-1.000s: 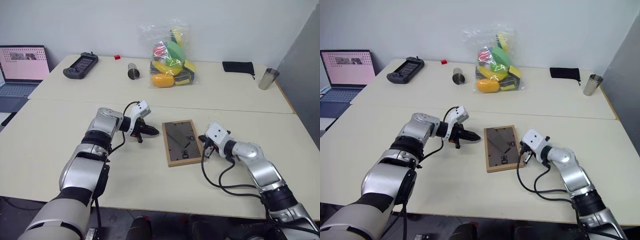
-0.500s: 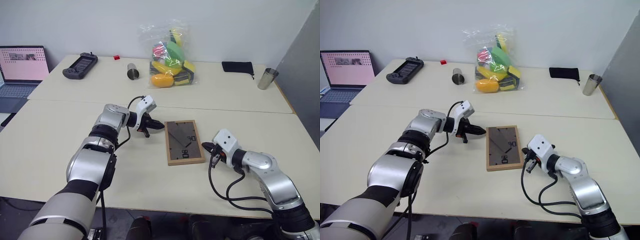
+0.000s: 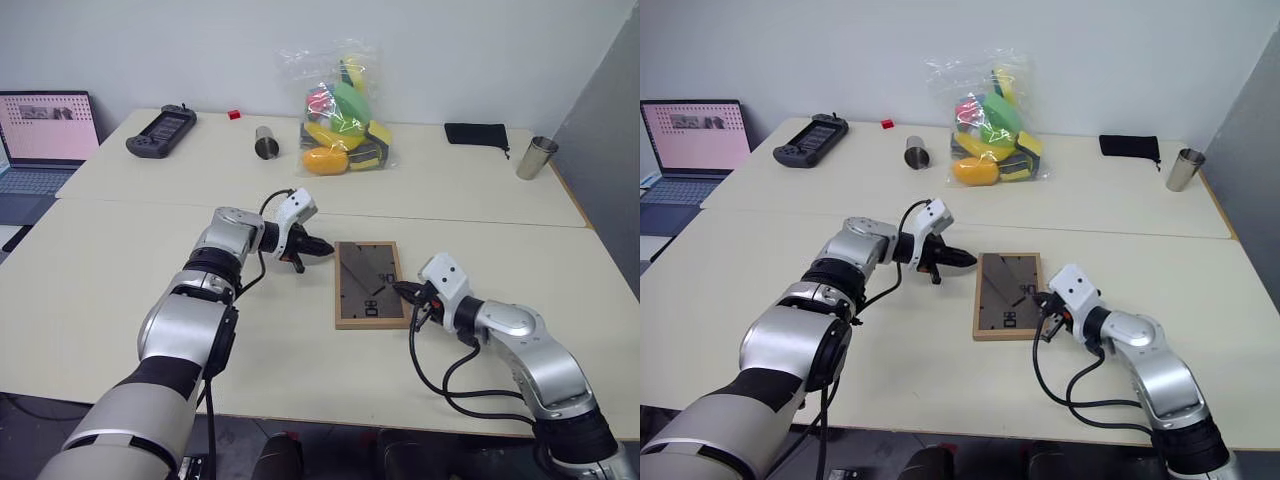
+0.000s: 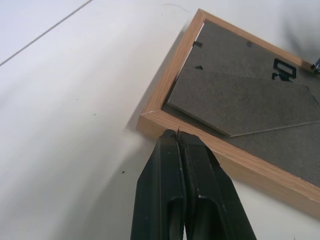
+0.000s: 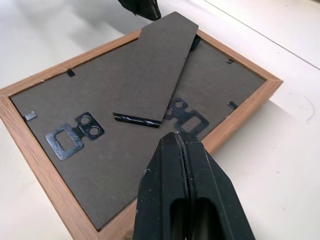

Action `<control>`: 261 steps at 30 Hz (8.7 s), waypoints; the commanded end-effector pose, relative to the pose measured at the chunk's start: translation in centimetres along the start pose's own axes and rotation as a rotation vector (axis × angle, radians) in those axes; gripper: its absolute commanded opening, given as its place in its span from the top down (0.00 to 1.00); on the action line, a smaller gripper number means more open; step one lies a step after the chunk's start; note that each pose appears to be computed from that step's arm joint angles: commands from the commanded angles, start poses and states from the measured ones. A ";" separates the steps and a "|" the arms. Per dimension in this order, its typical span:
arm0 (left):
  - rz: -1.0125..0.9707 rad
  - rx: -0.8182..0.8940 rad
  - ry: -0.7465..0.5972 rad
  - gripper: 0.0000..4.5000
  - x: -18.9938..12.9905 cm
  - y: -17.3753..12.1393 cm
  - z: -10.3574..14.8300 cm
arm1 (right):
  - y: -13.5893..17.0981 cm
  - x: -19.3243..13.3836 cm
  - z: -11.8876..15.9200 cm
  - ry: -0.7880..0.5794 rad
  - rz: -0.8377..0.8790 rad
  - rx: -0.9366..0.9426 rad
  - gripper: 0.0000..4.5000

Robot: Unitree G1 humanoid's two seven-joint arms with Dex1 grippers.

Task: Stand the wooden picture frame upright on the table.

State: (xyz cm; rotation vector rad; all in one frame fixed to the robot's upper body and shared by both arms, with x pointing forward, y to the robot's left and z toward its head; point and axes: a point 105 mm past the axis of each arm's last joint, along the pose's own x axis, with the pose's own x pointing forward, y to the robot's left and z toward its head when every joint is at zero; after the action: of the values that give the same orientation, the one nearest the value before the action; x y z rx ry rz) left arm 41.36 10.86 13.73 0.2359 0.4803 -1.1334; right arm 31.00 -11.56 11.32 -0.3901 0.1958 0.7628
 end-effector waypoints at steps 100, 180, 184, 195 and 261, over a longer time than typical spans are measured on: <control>-0.127 -0.988 -0.060 0.01 -1.6 -6.9 -3.3 | 0.6 2.8 1.2 -0.080 0.025 -0.084 1.00; -0.125 -0.963 -0.005 0.70 -2.8 -7.1 -6.0 | 0.1 1.8 1.3 -0.075 0.012 -0.081 1.00; -0.141 -0.956 -0.001 0.50 -3.0 -7.4 -6.0 | -0.2 1.2 0.2 -0.039 0.005 -0.098 1.00; -0.169 -0.975 -0.047 0.24 -3.8 -7.1 -5.3 | -1.4 -0.7 -2.8 0.076 -0.007 -0.158 1.00; -0.309 -0.910 0.032 0.71 -2.4 -7.8 -4.2 | 1.6 1.0 0.9 -0.043 0.032 -0.063 1.00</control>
State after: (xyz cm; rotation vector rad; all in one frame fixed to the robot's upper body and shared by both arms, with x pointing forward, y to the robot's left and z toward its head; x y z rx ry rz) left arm 32.18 10.98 10.81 -0.6475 1.0586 -1.0955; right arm 30.39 -9.48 10.23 -0.4200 0.1908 0.8178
